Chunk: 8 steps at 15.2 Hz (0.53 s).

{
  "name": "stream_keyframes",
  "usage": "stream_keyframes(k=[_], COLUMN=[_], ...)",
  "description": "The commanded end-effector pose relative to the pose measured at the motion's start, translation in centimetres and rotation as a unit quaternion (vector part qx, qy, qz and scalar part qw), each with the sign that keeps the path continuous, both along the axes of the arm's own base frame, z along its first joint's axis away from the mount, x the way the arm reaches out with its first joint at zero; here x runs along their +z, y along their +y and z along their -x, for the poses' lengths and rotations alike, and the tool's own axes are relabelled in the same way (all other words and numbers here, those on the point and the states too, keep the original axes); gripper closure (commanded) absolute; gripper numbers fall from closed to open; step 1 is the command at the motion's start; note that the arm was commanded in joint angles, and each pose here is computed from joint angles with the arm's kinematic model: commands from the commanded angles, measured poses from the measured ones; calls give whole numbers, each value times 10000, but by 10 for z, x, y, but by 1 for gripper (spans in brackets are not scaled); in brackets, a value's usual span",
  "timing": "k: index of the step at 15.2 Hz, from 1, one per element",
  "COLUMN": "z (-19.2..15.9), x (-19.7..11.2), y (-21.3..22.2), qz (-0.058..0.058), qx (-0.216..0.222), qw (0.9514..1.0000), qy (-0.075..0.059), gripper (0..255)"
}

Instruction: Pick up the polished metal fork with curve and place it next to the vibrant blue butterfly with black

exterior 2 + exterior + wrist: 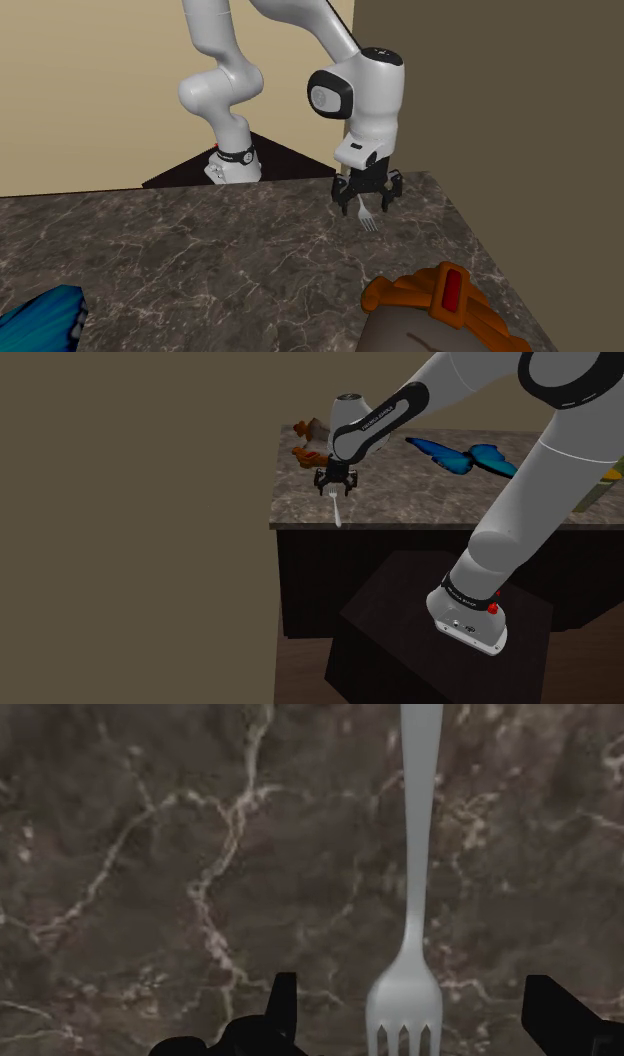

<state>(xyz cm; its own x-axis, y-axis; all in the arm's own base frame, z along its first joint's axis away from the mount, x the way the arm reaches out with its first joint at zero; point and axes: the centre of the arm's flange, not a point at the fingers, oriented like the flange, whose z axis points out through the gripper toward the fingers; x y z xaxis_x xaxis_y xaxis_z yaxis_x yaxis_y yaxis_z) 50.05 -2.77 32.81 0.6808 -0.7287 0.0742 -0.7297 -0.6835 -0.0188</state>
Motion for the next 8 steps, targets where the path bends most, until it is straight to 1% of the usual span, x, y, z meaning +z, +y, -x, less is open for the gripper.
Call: stream_keyframes(k=[1,5,6,8], z=[0,0,0,0], x=[0,0,0,0], y=[0,0,0,0], qz=[0,0,0,0], qx=[0,0,0,0], qw=[10000,10000,10000,10000], qy=[-1,-1,-1,-1], gripper=[0,0,255,255])
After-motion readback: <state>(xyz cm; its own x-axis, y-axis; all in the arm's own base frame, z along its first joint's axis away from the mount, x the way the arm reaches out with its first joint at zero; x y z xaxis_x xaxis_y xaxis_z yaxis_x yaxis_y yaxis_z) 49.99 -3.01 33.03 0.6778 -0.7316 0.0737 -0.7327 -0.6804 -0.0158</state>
